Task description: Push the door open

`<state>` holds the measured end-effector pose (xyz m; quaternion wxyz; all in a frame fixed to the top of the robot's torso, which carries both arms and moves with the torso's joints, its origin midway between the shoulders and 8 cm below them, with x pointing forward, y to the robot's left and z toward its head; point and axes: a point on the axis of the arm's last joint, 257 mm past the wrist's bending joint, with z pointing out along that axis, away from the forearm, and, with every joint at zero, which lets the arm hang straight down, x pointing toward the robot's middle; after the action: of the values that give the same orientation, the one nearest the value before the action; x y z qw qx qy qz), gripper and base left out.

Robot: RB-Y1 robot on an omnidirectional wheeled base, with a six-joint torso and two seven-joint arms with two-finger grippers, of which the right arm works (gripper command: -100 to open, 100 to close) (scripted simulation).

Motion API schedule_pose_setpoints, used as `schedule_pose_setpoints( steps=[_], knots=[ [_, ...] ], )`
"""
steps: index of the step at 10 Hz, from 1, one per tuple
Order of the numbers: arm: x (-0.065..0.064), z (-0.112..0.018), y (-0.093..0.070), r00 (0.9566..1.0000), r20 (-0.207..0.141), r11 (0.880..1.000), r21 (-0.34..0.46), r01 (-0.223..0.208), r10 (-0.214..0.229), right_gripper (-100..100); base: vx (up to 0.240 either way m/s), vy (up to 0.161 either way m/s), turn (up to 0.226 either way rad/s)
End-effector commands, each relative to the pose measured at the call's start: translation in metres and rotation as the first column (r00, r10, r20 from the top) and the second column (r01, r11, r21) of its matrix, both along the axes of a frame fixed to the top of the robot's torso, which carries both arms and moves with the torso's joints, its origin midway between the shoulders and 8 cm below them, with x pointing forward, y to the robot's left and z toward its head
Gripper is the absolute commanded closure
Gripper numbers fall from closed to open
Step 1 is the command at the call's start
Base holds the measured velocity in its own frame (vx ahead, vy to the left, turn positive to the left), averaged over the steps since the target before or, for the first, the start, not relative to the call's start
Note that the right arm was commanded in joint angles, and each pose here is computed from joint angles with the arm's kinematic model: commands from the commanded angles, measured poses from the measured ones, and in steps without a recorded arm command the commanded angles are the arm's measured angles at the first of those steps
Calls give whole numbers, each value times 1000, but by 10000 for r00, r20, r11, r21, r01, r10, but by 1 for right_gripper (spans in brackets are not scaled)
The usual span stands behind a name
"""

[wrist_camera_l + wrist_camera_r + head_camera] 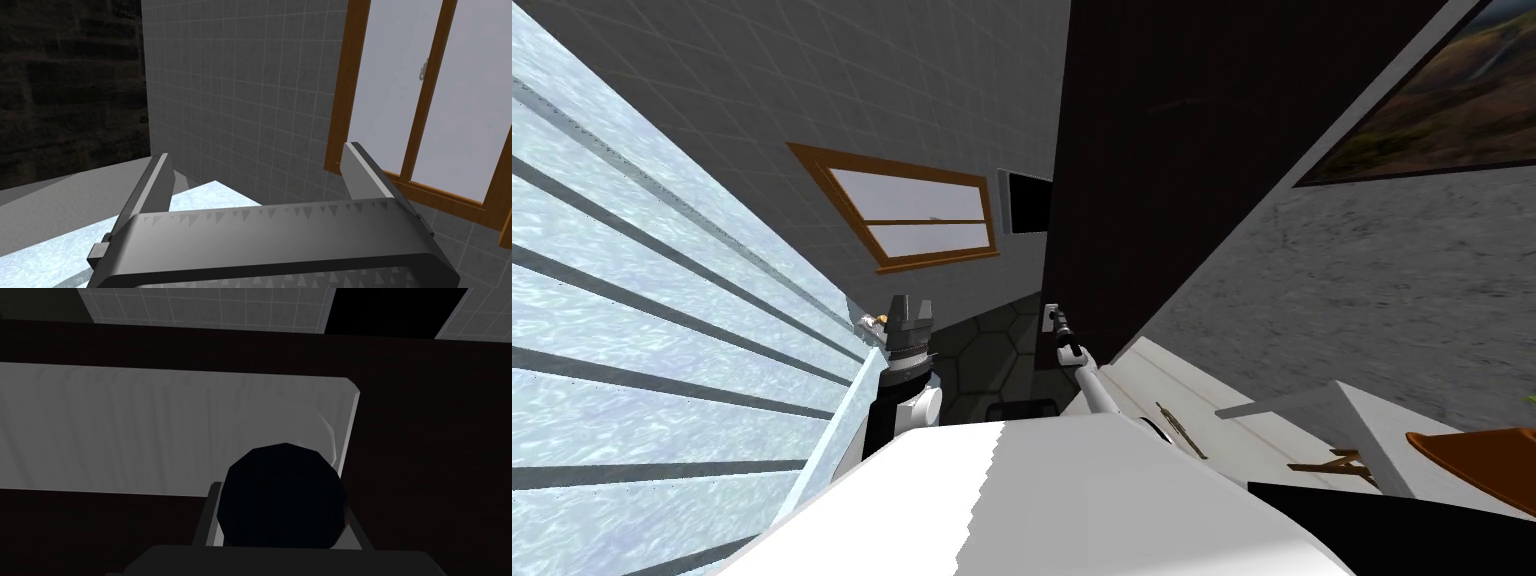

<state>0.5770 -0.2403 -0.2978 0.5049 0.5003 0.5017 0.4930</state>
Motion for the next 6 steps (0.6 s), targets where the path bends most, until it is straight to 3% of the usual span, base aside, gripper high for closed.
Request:
schedule_pose_setpoints(
  steps=[1,3,6],
  knots=[
    [0,2,-2,9999,46,9999,81,101,-102,100,160,115,-75],
    [-1,-1,-8,9998,-15,9998,47,196,-196,100,129,66,-41],
    [-1,2,-30,9985,36,9985,-30,548,-548,100,145,77,-54]
  ],
)
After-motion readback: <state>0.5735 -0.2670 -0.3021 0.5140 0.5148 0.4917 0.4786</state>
